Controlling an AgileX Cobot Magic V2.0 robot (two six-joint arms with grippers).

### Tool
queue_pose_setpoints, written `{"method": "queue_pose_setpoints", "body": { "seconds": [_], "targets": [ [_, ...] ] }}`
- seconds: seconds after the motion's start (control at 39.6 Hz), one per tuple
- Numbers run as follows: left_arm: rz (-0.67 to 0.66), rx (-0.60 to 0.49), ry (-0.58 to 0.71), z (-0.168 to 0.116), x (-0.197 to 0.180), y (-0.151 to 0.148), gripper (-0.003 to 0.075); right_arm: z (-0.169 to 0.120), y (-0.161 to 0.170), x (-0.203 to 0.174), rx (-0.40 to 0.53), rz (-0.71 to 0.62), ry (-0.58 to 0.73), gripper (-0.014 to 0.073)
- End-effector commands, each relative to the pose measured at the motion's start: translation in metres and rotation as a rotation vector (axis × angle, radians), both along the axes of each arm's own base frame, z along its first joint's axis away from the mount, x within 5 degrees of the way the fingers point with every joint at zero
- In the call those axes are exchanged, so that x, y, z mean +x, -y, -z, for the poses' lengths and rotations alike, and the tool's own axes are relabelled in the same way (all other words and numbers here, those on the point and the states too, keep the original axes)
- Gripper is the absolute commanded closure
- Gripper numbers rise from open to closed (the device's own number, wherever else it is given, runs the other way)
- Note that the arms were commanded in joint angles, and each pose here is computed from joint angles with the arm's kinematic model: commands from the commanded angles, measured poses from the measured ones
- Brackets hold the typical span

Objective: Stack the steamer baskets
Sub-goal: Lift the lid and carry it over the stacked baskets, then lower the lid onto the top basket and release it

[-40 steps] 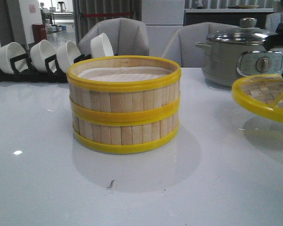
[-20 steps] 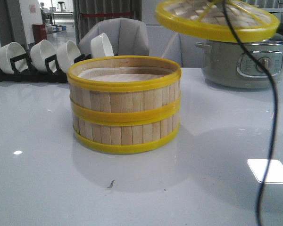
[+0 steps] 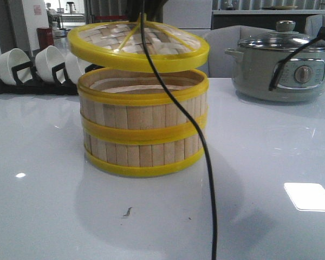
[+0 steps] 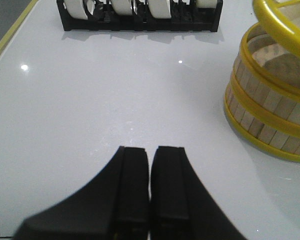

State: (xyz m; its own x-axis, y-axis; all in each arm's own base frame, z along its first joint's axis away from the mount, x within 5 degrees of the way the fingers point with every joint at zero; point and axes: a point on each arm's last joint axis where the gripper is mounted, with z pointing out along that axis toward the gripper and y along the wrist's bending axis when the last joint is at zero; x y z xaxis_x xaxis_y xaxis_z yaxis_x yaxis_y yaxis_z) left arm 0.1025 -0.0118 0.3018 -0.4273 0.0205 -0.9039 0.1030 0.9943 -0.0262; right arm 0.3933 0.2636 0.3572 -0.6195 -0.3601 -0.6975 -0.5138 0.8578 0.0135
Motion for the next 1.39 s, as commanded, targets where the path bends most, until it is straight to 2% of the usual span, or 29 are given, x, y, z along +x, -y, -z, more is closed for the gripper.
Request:
{"method": "queue_pose_setpoints", "body": {
  "seconds": [0.0, 0.43, 1.19, 1.24, 1.29, 1.36],
  "targets": [
    [-0.005, -0.019, 0.108, -0.017, 0.003, 0.0, 0.0623, -0.043, 0.006, -0.008, 0.078, -0.003, 0.143, 0.0559],
    [-0.005, -0.019, 0.108, -0.017, 0.003, 0.0, 0.0623, -0.022, 0.005, -0.001, -0.016, 0.01, 0.086, 0.0559],
    [-0.005, -0.019, 0.108, -0.017, 0.003, 0.0, 0.0623, -0.015, 0.002, 0.004, -0.018, 0.009, 0.088, 0.0554],
    [-0.005, -0.019, 0.108, -0.017, 0.003, 0.0, 0.0623, -0.015, 0.002, 0.004, -0.018, 0.009, 0.087, 0.0534],
    [-0.005, -0.019, 0.108, -0.017, 0.003, 0.0, 0.0623, -0.015, 0.002, 0.004, -0.019, 0.009, 0.086, 0.0475],
    [-0.005, -0.019, 0.108, -0.017, 0.003, 0.0, 0.0623, -0.015, 0.002, 0.004, -0.019, 0.009, 0.086, 0.0342]
  ]
}}
